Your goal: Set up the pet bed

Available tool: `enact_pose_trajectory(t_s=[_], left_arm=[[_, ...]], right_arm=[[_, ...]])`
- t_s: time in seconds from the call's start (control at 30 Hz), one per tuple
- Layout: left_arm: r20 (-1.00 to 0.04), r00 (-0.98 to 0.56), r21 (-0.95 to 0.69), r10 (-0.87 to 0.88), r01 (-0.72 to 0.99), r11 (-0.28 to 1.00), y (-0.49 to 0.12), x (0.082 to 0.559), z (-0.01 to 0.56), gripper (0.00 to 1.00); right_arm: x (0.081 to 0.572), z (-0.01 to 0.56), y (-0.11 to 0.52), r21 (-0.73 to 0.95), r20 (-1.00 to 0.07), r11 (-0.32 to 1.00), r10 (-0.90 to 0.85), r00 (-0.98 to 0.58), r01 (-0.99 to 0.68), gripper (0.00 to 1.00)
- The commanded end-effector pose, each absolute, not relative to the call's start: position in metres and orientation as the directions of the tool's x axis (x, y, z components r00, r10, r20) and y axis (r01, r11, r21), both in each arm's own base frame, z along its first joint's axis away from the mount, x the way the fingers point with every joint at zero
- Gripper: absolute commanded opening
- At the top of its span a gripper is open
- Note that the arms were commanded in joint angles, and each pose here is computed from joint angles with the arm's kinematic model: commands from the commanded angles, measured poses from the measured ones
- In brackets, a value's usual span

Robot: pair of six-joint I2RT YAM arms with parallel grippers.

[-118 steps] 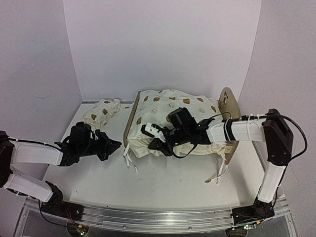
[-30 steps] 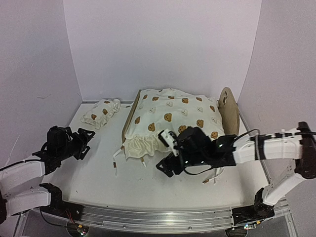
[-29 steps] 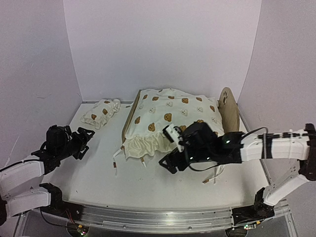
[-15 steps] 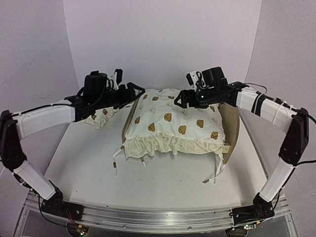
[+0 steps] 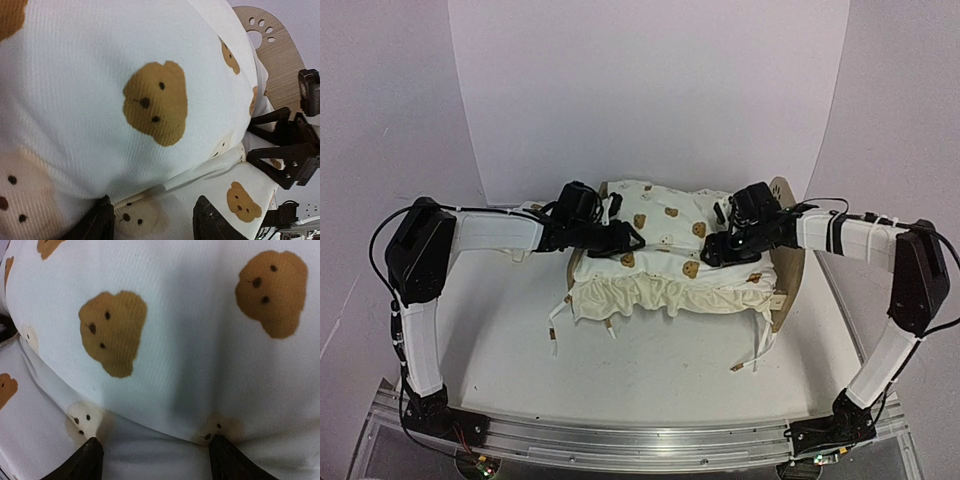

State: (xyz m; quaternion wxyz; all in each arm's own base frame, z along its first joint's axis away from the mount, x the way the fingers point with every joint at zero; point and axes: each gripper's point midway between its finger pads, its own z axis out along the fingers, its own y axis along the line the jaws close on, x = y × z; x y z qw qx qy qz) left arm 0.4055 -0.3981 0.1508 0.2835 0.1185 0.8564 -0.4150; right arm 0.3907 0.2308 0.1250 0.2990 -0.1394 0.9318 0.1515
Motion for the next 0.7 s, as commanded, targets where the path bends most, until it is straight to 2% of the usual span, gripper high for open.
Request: enact_pose_trajectory(t_s=[0.0,0.13,0.2,0.3,0.47,0.67], left_arm=[[-0.671,-0.741,-0.46,0.023,0.44,0.771,-0.364,0.419,0.173,0.58],[-0.74,-0.672,-0.407,0.041,0.495,0.768,-0.366,0.429,0.227,0.65],[-0.776,-0.63,-0.412,0.034,0.546,0.73,-0.376,0.433,0.257,0.7],[-0.801,-0.599,-0.426,0.006,0.578,0.696,-0.394,0.449,0.28,0.75],[-0.824,-0.566,-0.441,-0.032,0.604,0.663,-0.42,0.489,0.285,0.76],[-0.795,-0.602,-0.473,-0.079,0.533,0.702,-0.413,0.538,0.24,0.8]], right_arm=[[0.387,0.164,0.188,0.021,-0.634,0.958,-0.209,-0.744,-0.287,0.78],[0.41,0.22,0.195,0.04,-0.717,0.948,-0.193,-0.67,-0.316,0.9],[0.434,0.243,0.198,0.096,-0.748,0.941,-0.147,-0.647,-0.324,0.9],[0.474,0.251,0.2,0.083,-0.769,0.951,-0.13,-0.626,-0.299,0.87],[0.528,0.254,0.212,0.086,-0.794,0.961,-0.092,-0.601,-0.261,0.63],[0.576,0.206,0.185,0.002,-0.777,0.995,-0.062,-0.626,-0.1,0.5]])
